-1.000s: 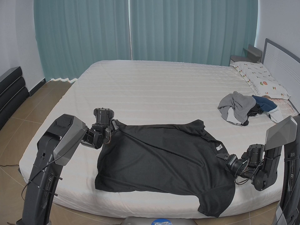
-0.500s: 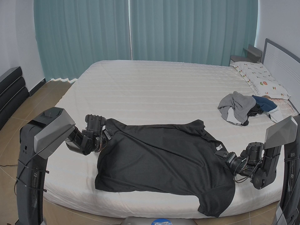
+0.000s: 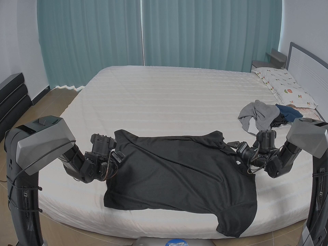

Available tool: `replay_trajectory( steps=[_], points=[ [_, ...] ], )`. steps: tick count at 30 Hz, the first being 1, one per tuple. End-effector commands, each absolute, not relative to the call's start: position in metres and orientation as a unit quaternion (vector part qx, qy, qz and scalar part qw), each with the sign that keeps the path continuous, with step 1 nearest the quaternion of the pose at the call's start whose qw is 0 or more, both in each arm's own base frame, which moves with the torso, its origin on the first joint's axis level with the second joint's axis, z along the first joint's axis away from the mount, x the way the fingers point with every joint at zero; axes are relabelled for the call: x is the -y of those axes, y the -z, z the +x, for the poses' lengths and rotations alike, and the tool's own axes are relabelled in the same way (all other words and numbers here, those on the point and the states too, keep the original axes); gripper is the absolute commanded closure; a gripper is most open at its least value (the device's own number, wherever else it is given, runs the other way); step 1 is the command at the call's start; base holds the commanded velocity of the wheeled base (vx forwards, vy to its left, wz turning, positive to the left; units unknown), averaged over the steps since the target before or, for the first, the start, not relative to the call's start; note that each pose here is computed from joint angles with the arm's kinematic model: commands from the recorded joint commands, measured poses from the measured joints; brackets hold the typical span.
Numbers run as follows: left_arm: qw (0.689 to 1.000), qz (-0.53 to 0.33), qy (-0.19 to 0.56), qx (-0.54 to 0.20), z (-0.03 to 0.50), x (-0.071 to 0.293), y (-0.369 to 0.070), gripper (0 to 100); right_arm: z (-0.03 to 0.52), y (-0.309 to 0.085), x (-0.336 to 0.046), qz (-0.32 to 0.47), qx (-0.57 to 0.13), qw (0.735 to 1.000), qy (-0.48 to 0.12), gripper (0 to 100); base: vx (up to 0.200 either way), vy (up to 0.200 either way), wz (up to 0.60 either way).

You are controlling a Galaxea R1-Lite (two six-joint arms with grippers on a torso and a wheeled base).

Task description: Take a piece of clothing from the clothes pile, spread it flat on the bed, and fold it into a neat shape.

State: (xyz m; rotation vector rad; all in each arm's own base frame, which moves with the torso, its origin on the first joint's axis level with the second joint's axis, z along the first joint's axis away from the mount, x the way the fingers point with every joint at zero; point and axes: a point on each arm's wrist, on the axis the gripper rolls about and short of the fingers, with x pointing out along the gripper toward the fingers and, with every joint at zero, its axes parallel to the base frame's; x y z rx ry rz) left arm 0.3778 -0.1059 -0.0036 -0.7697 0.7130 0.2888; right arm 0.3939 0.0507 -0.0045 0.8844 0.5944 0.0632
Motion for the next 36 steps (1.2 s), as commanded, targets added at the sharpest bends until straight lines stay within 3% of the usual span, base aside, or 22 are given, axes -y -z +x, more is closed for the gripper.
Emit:
replay_trajectory(
  steps=[1, 10, 24, 25, 36],
  points=[
    [0.833, -0.423, -0.133, -0.332, 0.365, 0.120, 0.012, 0, 0.443, -0.009, -0.067, 0.386, -0.264, 0.883, -0.027, 0, 0.000, 0.000, 0.00],
    [0.835, -0.426, -0.125, -0.325, 0.351, 0.113, 0.020, 0, 0.484, 0.027, -0.075, 0.300, -0.271, 0.915, 0.002, 0, 0.000, 0.000, 0.00],
    [0.837, -0.430, -0.120, -0.317, 0.349, 0.113, 0.020, 0, 0.524, 0.047, -0.097, 0.288, -0.255, 0.923, -0.012, 0, 0.000, 0.000, 0.00],
    [0.837, -0.430, -0.120, -0.317, 0.349, 0.113, 0.020, 0, 0.528, 0.050, -0.097, 0.287, -0.248, 0.925, -0.008, 100, 0.000, 0.000, 0.00],
    [0.836, -0.431, -0.120, -0.317, 0.349, 0.113, 0.020, 0, 0.548, 0.040, -0.073, 0.286, -0.210, 0.935, 0.017, 100, 0.000, 0.000, 0.00]
  ],
)
